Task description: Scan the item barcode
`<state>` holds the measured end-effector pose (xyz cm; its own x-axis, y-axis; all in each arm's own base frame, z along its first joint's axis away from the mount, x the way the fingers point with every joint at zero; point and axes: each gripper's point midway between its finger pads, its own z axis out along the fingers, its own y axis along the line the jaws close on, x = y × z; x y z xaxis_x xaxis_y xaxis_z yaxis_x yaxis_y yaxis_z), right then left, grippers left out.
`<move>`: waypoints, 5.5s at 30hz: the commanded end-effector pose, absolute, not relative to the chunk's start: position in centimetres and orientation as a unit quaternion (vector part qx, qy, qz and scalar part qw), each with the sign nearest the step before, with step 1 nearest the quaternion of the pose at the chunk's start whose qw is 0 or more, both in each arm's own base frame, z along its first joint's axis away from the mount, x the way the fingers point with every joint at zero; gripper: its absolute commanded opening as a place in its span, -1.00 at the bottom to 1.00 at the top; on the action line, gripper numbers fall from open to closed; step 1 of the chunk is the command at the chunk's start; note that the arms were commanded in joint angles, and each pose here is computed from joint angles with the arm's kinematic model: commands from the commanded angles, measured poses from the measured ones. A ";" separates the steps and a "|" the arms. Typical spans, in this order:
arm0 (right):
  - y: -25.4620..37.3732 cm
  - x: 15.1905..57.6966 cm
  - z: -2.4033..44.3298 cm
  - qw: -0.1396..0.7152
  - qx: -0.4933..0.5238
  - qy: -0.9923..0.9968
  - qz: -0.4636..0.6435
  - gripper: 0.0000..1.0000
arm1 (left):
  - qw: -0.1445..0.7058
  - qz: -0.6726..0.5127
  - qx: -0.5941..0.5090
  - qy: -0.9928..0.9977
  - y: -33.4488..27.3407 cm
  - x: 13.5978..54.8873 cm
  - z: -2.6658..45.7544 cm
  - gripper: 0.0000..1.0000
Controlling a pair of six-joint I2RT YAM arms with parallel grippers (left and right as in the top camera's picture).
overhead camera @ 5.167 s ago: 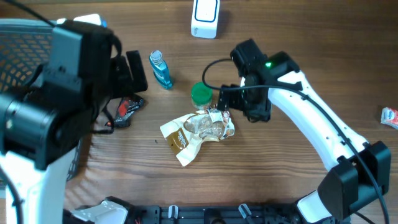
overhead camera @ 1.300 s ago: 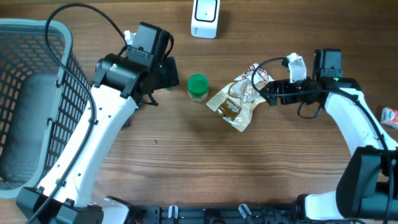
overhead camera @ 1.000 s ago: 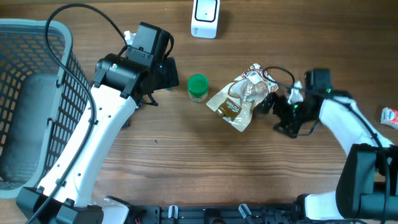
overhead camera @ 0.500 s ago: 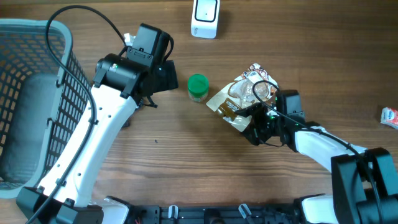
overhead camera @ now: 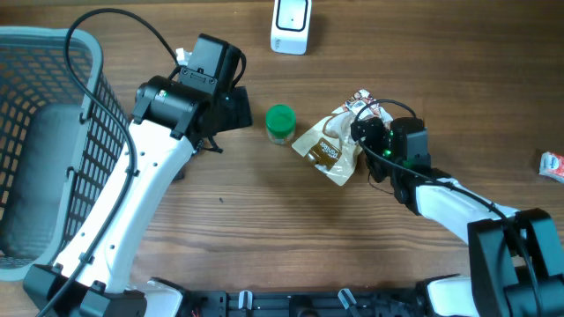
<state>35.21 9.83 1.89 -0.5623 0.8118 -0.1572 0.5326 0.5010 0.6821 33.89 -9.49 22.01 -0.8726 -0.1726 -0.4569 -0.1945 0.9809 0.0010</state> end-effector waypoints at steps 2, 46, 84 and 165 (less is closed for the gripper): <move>10.7 28.9 -4.5 0.095 0.411 0.867 0.267 0.87 | 0.231 0.019 -0.100 0.968 -9.5 33.9 21.9 1.00; 7.5 54.2 18.4 0.614 -0.117 0.773 -0.114 -0.92 | 0.347 0.038 -0.131 0.928 -8.7 38.3 25.0 1.00; 14.2 64.0 14.6 0.495 -0.554 0.486 -0.461 -0.91 | 0.354 0.048 -0.135 0.924 -8.3 38.5 25.2 1.00; 27.0 36.7 14.9 -0.044 0.425 0.876 0.222 0.99 | 0.483 0.003 -0.199 0.853 -1.4 28.2 40.1 1.00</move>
